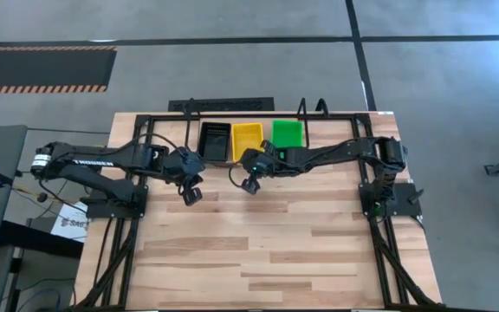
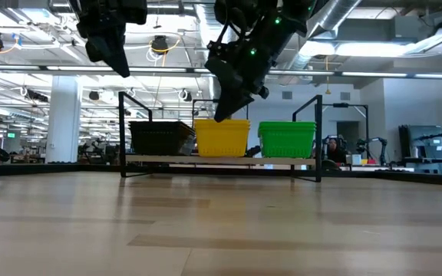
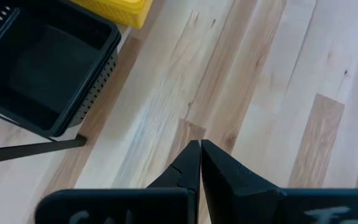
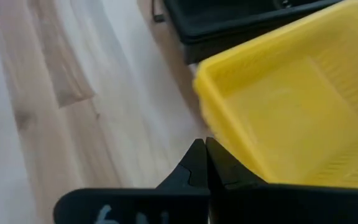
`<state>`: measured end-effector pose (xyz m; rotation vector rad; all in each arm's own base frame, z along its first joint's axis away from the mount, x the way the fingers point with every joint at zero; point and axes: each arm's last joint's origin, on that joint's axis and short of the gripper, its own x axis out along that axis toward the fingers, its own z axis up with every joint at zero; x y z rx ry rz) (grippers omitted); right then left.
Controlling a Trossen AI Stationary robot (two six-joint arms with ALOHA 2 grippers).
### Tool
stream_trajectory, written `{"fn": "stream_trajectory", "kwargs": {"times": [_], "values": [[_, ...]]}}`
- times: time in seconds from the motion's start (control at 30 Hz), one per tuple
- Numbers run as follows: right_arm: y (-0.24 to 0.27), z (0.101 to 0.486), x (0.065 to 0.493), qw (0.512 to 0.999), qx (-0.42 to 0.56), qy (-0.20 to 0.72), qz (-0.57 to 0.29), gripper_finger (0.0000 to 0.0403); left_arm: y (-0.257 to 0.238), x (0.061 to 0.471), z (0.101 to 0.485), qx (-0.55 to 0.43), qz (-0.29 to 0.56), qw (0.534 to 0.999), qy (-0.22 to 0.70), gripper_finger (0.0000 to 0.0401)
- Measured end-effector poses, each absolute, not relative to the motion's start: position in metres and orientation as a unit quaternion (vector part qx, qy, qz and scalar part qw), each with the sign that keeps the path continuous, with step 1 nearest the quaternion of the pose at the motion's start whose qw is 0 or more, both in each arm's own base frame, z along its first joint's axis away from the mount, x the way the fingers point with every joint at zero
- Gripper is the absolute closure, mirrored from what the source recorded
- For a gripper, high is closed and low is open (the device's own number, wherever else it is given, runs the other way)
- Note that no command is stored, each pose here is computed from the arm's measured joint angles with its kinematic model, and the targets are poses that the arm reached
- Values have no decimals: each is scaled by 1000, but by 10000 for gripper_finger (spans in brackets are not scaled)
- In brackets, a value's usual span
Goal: Stack baskets on shelf by color
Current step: Return to Home Position
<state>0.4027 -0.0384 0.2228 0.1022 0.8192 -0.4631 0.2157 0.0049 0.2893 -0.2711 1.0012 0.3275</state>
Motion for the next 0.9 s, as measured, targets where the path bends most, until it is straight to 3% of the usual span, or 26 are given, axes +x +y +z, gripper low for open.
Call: {"fn": "stream_trajectory", "kwargs": {"times": [0.77,0.9], "values": [[-59,234,411,916,50,322,-233,403,5,216,289,-139,162,854,474,401],[-56,233,412,921,67,327,-203,403,5,216,289,-140,160,854,474,401]]}}
